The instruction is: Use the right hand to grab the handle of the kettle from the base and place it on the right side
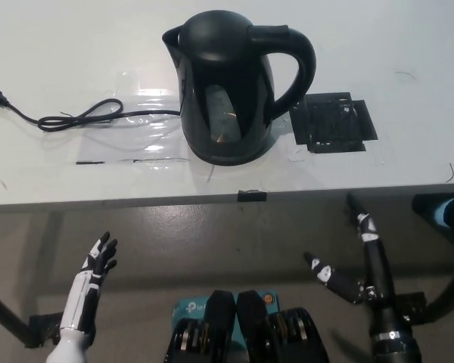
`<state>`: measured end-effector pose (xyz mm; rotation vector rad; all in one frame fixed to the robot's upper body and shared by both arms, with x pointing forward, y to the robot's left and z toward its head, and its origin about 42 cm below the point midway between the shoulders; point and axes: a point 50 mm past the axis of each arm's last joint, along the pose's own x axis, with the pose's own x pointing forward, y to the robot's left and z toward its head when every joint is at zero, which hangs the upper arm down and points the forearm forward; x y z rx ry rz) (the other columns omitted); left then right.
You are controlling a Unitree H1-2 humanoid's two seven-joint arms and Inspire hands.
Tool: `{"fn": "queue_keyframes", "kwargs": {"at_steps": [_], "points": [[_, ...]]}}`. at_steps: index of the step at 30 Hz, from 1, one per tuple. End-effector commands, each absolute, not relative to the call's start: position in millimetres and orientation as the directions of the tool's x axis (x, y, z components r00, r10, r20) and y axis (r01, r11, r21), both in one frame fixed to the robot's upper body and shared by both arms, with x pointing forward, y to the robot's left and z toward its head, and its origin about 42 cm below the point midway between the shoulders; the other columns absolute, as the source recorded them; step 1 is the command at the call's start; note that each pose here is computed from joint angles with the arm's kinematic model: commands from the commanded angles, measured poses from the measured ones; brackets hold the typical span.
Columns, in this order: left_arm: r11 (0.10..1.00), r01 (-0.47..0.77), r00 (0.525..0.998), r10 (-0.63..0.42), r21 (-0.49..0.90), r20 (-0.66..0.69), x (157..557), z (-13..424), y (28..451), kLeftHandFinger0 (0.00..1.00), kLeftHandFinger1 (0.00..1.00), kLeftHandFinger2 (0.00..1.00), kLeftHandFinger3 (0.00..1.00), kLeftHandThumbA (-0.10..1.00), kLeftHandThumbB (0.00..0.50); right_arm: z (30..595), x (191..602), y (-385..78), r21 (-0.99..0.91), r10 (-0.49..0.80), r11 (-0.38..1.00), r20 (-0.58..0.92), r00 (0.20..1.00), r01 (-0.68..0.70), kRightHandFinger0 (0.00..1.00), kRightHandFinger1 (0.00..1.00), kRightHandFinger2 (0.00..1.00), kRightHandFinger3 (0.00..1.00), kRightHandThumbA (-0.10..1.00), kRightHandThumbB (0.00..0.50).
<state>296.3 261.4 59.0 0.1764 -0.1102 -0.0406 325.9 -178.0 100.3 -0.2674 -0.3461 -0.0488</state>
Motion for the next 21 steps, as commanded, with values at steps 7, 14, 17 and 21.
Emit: {"fn": "queue_keyframes", "kwargs": {"at_steps": [7, 14, 17, 21], "points": [[0.985, 0.09, 0.965, -0.122, 0.145, 0.233, 287.3, 75.2, 242.1, 1.0, 1.0, 1.0, 1.0, 1.0, 0.5, 217.0, 351.4, -173.3, -0.159, -0.056, 0.964, 0.661, 0.748, 0.213, 1.0, 1.0, 1.0, 1.0, 0.93, 0.253], [0.986, 0.095, 0.966, -0.124, 0.135, 0.225, 284.7, 74.9, 238.9, 1.0, 1.0, 1.0, 1.0, 1.0, 0.5, 265.1, 394.1, -172.2, -0.225, -0.012, 0.953, 0.644, 0.765, 0.205, 1.0, 1.0, 1.0, 1.0, 0.99, 0.243], [0.985, 0.093, 0.965, -0.124, 0.142, 0.229, 286.6, 75.0, 240.3, 1.0, 1.0, 1.0, 1.0, 1.0, 0.5, 277.8, 418.3, -169.7, -0.25, 0.009, 0.95, 0.621, 0.784, 0.186, 1.0, 1.0, 1.0, 1.0, 0.97, 0.229], [0.984, 0.094, 0.964, -0.127, 0.149, 0.234, 287.6, 73.7, 242.2, 1.0, 1.0, 1.0, 1.0, 1.0, 0.5, 287.1, 448.1, -163.5, -0.29, 0.027, 0.942, 0.561, 0.827, 0.166, 1.0, 1.0, 1.0, 1.0, 0.85, 0.208]]}}
